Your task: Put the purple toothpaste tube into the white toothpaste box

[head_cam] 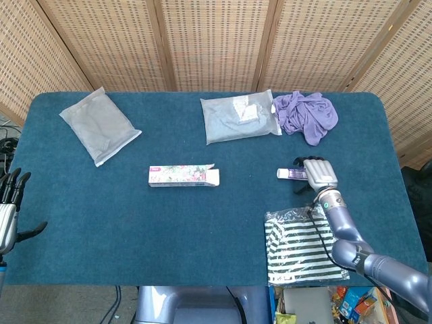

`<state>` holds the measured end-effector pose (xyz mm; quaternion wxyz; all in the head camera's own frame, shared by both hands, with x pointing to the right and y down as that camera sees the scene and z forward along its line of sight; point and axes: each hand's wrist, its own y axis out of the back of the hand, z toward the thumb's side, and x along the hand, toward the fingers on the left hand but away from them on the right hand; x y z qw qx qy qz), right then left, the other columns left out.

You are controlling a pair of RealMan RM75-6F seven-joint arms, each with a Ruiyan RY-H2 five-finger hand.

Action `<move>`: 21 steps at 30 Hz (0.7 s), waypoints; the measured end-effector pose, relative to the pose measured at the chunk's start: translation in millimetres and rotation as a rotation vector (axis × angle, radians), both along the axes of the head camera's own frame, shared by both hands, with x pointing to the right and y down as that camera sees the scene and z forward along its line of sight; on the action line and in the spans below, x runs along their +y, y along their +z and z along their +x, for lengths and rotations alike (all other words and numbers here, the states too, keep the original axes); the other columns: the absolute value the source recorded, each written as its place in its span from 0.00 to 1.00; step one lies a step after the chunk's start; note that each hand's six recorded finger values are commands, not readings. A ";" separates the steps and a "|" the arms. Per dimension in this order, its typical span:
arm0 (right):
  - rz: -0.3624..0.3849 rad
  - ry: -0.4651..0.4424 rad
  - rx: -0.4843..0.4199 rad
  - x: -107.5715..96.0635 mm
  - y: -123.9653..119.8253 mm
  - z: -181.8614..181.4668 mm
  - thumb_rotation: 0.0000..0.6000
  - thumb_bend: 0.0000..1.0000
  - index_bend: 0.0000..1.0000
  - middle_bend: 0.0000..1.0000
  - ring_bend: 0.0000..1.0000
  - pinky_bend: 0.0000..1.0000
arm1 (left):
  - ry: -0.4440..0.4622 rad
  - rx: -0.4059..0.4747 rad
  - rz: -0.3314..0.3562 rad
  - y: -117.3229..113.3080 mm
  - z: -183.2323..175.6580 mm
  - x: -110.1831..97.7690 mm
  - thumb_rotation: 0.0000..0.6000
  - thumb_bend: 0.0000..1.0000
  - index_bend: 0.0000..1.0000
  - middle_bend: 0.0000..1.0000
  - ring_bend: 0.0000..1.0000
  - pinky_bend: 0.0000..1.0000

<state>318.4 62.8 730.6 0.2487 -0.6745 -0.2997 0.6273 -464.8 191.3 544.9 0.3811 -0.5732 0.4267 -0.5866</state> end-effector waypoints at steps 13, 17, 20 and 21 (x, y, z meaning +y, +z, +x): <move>0.026 0.016 0.043 -9.9 24.0 3.1 1.00 0.29 0.38 0.36 0.29 0.27 | -0.016 -0.005 -0.011 5.1 -3.6 -4.9 1.00 0.08 0.00 0.00 0.00 0.00; 0.021 0.005 0.053 -7.2 31.0 2.2 1.00 0.29 0.38 0.36 0.29 0.27 | -0.019 -0.006 -0.015 6.0 -4.6 -5.3 1.00 0.08 0.00 0.00 0.00 0.00; 0.015 0.001 0.062 -5.0 36.5 2.7 1.00 0.30 0.38 0.36 0.29 0.27 | -0.018 -0.007 -0.016 6.4 -4.4 -5.4 1.00 0.08 0.00 0.00 0.00 0.00; 0.015 -0.001 0.066 -4.8 38.1 3.2 1.00 0.30 0.38 0.36 0.29 0.27 | -0.019 -0.006 -0.016 6.5 -4.4 -5.4 1.00 0.08 0.00 0.00 0.00 0.00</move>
